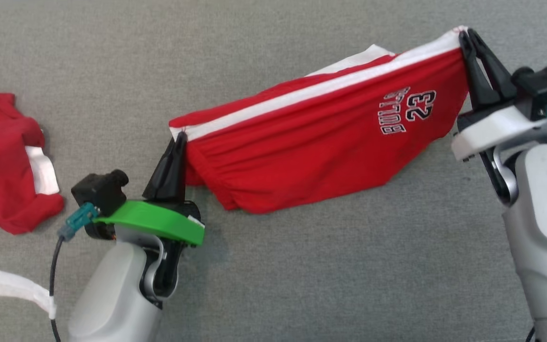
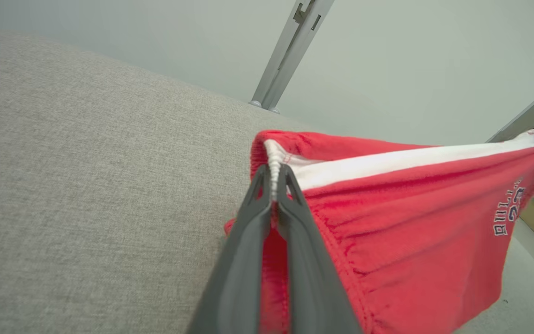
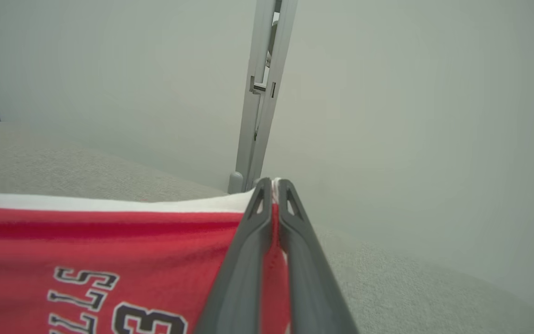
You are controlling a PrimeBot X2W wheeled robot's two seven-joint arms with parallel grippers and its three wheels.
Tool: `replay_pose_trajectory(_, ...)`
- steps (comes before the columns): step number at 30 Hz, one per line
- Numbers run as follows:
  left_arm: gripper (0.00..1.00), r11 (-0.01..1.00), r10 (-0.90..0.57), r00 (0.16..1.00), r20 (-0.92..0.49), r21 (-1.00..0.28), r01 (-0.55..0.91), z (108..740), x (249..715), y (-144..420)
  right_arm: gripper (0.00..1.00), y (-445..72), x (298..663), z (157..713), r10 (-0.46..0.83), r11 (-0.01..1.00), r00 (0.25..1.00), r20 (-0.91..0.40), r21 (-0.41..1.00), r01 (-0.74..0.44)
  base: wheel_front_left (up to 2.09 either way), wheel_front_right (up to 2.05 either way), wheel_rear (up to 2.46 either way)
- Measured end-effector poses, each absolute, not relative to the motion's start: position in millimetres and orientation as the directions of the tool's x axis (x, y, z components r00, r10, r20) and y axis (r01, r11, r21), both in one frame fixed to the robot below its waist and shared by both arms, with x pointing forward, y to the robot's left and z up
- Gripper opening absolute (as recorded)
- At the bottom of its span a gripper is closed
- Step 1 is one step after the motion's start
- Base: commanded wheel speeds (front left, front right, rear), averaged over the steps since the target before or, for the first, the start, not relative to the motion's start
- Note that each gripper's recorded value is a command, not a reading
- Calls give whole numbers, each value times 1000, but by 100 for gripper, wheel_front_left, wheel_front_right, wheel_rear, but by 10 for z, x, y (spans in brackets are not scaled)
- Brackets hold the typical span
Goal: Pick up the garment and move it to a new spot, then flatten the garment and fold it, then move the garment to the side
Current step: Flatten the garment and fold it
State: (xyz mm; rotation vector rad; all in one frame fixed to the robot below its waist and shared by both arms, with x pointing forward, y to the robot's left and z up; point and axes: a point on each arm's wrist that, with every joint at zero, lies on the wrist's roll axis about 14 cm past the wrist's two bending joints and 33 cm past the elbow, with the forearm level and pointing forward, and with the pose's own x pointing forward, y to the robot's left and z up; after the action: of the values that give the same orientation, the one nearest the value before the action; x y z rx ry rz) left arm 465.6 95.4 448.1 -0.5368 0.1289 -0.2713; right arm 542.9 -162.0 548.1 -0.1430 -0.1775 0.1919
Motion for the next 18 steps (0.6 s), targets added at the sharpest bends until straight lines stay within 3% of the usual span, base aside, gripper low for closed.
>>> replay_pose_trajectory(6, 0, 835, -262, 961, -88, -520, 180, 4283, 4899, 1070, 0, -1425, 5867, 5062, 230, 958, 971, 58, -188, -216, 0, 0, 0)
replay_pose_trajectory(7, 25, 837, -257, 961, -97, -519, 172, 4238, 4925, 1088, 18, -1400, 5915, 4957, 232, 956, 972, 32, -193, -222, 0, 0, 0)
replay_pose_trajectory(8, 53, 839, -252, 962, -108, -519, 161, 4188, 4942, 1106, 44, -1373, 5953, 4850, 232, 955, 973, 7, -190, -227, 0, 0, 0)
replay_pose_trajectory(9, 100, 839, -248, 961, -120, -522, 151, 4139, 4945, 1115, 98, -1352, 5976, 4757, 231, 957, 973, -10, -179, -229, 0, 0, 0)
replay_pose_trajectory(18, 100, 845, -185, 972, -144, -528, 83, 4061, 4874, 1286, 100, -1244, 5944, 4513, 234, 964, 971, -46, -119, -237, 0, 0, 0)
